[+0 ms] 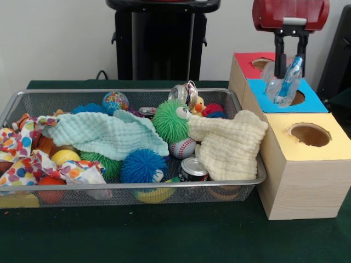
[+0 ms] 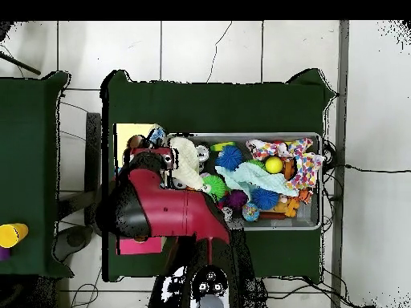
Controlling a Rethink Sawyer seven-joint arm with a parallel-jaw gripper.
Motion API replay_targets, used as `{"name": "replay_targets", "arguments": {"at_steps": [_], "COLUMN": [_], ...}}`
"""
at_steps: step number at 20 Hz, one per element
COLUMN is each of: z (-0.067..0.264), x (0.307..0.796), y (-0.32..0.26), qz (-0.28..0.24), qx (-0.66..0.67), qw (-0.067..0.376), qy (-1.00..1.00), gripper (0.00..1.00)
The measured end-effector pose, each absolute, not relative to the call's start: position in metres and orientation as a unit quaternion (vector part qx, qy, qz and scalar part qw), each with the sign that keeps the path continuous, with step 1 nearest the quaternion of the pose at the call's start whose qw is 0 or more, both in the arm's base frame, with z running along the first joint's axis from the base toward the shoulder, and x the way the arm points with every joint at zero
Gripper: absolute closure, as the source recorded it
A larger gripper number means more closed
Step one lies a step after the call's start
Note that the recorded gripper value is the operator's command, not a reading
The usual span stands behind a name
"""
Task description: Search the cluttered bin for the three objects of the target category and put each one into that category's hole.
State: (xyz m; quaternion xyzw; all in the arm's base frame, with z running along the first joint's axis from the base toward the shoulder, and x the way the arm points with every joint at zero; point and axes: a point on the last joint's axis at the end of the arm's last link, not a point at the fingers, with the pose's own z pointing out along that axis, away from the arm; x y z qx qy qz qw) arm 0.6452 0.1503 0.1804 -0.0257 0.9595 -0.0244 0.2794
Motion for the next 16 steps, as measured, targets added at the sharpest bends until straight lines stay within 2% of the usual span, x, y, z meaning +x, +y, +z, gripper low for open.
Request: {"name": "replay_targets", "arguments": {"at_steps": [16], "z": [0.159], "x": [0.603], "y": [0.172], "qz": [-0.022], "qx": [-0.044], "qw": [0.248], "qy": [0.967], "gripper": [1.00]}}
